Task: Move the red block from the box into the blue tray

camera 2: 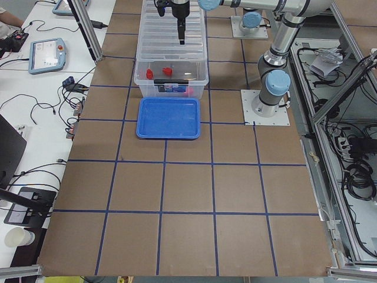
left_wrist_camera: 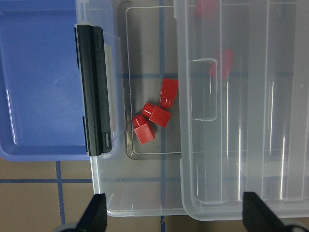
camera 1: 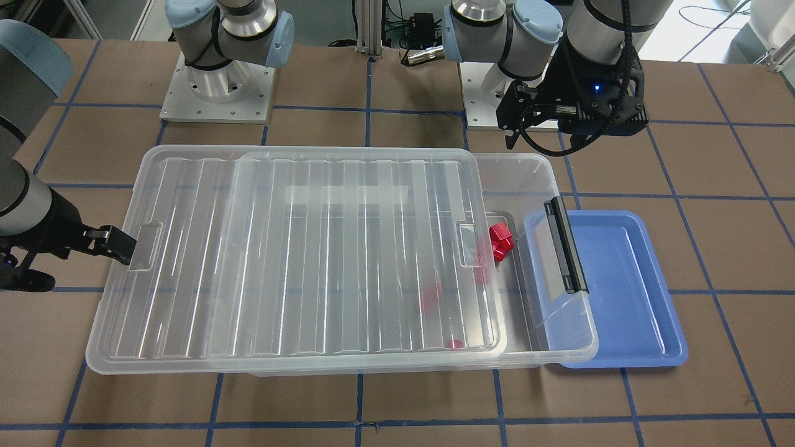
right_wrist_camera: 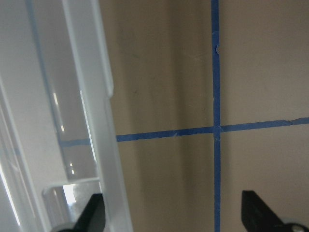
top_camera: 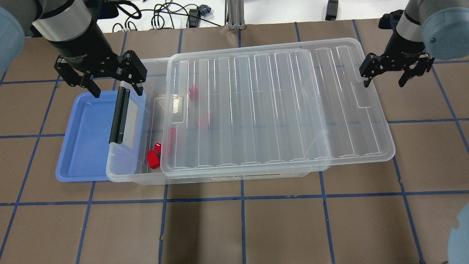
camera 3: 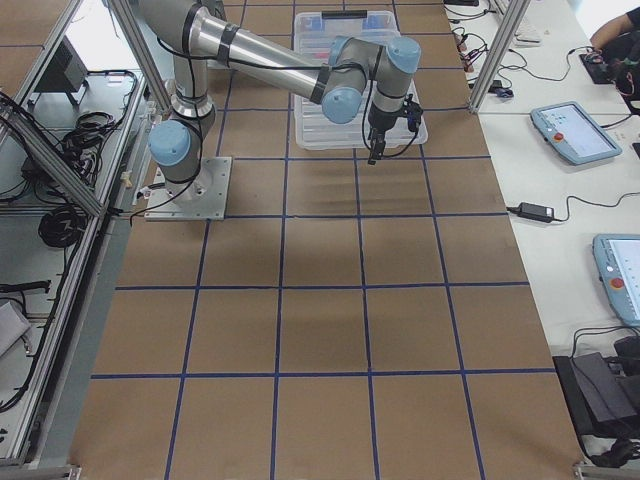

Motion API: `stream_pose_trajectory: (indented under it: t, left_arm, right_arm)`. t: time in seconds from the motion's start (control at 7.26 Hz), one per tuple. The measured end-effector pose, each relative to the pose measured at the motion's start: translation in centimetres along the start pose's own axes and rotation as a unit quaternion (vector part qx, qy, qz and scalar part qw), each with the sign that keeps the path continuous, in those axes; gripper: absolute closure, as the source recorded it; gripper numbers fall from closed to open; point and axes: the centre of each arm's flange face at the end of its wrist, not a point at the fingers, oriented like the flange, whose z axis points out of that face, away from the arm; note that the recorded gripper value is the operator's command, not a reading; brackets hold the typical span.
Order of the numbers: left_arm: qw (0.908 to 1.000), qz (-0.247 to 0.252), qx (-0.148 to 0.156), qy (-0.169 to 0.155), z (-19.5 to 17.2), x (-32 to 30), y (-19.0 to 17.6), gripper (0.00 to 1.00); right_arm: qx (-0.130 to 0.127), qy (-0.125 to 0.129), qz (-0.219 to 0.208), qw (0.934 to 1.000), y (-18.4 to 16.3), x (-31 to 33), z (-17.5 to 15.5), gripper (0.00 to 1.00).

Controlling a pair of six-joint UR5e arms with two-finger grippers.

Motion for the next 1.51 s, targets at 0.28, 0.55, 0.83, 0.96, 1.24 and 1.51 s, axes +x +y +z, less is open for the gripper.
stream_pose_trajectory:
  t: [0.28, 0.55, 0.83, 0.96, 1.24, 1.51]
  left_arm:
    - [1.0, -0.002, 0.005, 0.0, -0.3, 0.0, -0.1, 0.0]
    - [1.0, -0.002, 0.009, 0.0, -0.5, -0.1, -0.3, 0.0]
    - [1.0, -0.006, 0.001, 0.002, 1.5, -0.3, -1.4, 0.0]
    - [1.0, -0.007, -0.001, 0.005, 3.7, -0.4, -2.8, 0.0]
    - [0.9997, 0.001, 0.022, 0.007, 10.3, -0.4, -5.7, 0.0]
    - [0.9989, 0.04, 0.024, 0.006, 17.5, -0.4, -6.3, 0.0]
  right_arm:
    - [0.0, -0.001, -0.011, 0.9999, -0.1, 2.1, 0.0, 0.0]
    - [0.003, -0.001, -0.024, 0.9997, -0.1, 4.6, 0.0, 0.0]
    - [0.008, 0.012, -0.038, 0.9992, -0.2, 6.0, -0.1, 0.0]
    - [0.008, 0.018, -0.042, 0.9989, -0.2, 6.3, -0.2, 0.0]
    - [0.008, 0.021, -0.044, 0.9988, -0.2, 6.5, -0.1, 0.0]
    - [0.009, 0.023, -0.043, 0.9988, -0.2, 6.8, -0.1, 0.0]
